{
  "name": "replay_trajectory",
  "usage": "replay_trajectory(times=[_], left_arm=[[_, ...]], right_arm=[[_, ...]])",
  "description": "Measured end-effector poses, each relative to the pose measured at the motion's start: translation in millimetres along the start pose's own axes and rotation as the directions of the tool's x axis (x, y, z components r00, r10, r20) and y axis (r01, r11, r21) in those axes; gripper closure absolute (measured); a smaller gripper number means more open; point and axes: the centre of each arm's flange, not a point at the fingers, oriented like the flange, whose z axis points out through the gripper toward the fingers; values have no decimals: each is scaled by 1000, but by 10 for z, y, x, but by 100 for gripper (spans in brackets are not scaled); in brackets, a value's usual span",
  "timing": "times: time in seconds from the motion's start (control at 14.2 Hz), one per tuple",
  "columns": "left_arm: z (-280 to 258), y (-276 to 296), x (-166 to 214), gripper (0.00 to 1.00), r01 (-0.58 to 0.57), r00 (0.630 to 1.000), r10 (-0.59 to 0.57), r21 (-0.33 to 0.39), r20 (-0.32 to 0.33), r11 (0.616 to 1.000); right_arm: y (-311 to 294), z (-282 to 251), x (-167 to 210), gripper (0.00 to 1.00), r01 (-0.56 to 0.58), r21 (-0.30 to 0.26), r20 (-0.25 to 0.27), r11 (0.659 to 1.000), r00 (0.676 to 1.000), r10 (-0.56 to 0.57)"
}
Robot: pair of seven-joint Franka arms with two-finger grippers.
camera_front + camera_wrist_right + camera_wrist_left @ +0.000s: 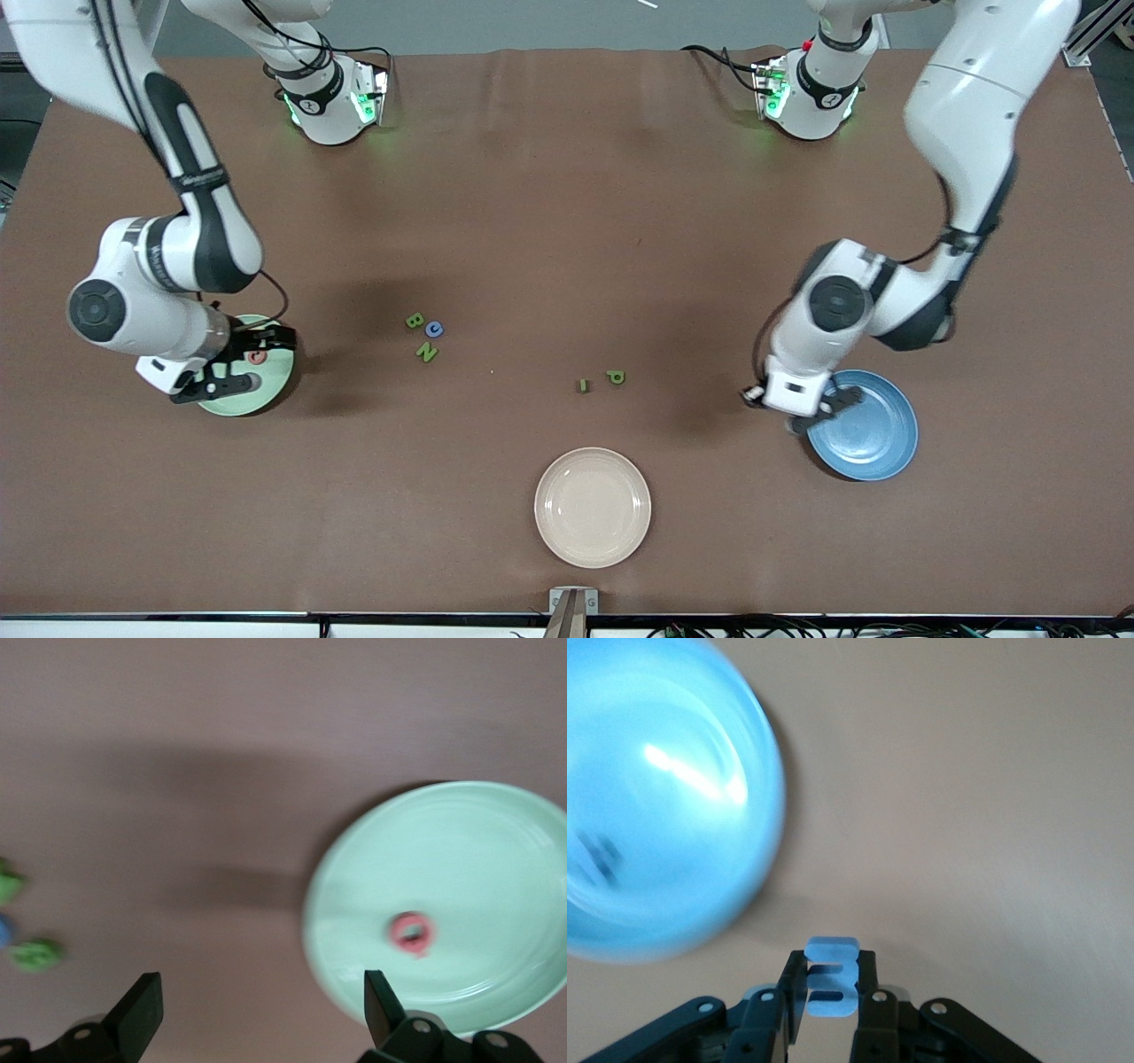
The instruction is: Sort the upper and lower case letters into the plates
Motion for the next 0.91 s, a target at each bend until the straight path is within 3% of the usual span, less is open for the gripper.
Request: replay_trajectory(times=[0.14,0.28,0.56,0.7,0.91], left_arm=[[-40,-425,393,73,-49,999,49,5,-19,999],[21,-793,606,73,-97,995,97,19,-12,995],[385,-1229,729,70,-161,987,161,72,5,984],[486,-1229,714,56,-180,984,181,70,-2,981],[321,-833,579,26,-188,982,189,22,-16,982]], right_arm=[[-738,-34,-11,0,-119,-11,-19,993,993,119],[-1219,95,-2,0,-255,-2,-54,967,965,255],[-1656,708,122,0,-498,59,-105,865,858,502],[-1856,1013,131,0,-565,84,-113,821,813,571],[-1999,1229,105,4,-589,82,-107,804,797,595]])
